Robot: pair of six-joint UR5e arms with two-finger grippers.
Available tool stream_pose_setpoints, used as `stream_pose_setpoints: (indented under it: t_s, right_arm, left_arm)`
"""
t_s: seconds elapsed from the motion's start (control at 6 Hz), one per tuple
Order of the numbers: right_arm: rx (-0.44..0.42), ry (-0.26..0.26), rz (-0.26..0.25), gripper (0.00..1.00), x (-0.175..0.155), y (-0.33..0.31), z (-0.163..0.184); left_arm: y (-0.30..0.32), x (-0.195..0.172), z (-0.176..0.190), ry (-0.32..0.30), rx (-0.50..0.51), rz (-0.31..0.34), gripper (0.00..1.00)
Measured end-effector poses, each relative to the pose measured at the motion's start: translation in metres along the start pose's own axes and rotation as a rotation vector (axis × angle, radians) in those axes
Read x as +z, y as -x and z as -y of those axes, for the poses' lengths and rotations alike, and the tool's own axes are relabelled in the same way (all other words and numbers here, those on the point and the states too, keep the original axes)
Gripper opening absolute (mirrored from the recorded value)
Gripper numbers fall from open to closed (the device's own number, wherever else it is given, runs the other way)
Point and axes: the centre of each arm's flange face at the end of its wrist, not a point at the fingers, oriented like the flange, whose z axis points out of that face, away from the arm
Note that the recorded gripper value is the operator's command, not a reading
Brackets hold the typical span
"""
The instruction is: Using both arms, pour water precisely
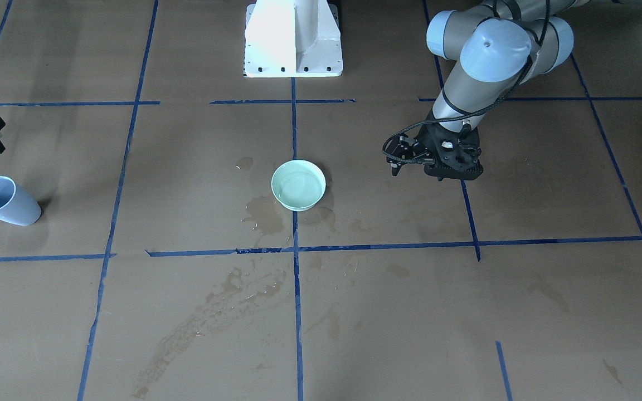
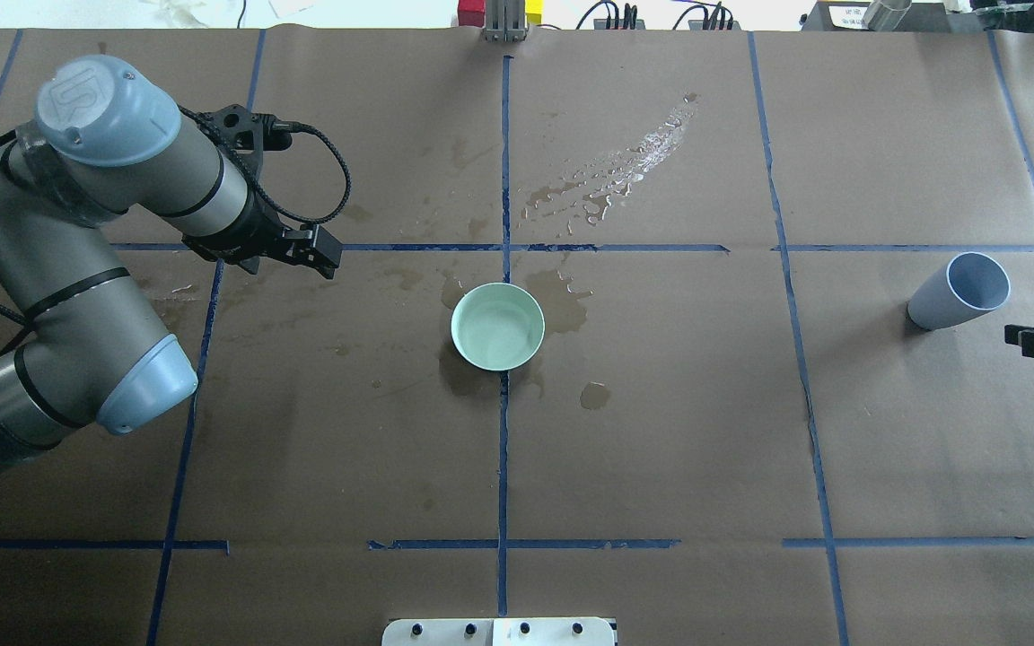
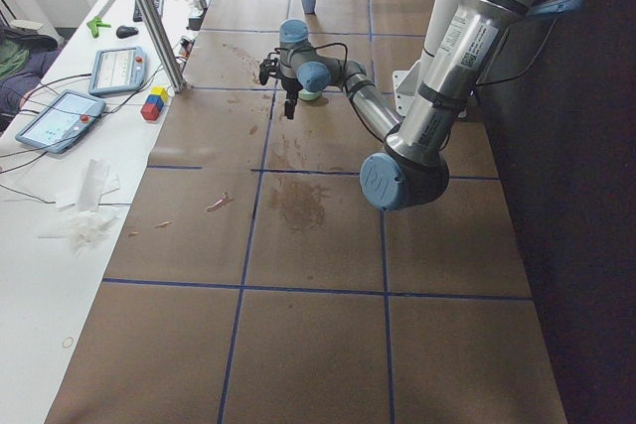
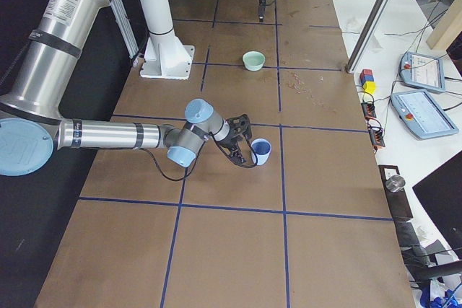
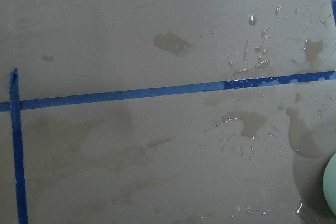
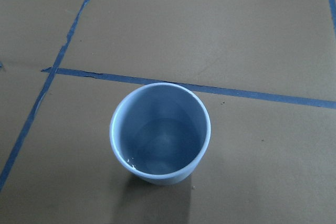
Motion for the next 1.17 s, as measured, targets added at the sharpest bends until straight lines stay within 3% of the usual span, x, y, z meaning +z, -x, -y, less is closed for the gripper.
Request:
stream_pose_setpoints:
  t_s: [0.5, 1.17]
  right_arm:
    - [-0.028, -0.069, -0.074, 1.00, 0.038, 0.022, -0.027]
    - [-0.063, -0.230, -0.092, 1.00, 0.064, 0.023, -0.038]
  left_arm:
    - [0.000, 0.000, 0.000, 0.001, -0.004, 0.000, 1.00]
    - [0.001, 0.001, 0.000, 0.001, -0.005, 0.001, 1.00]
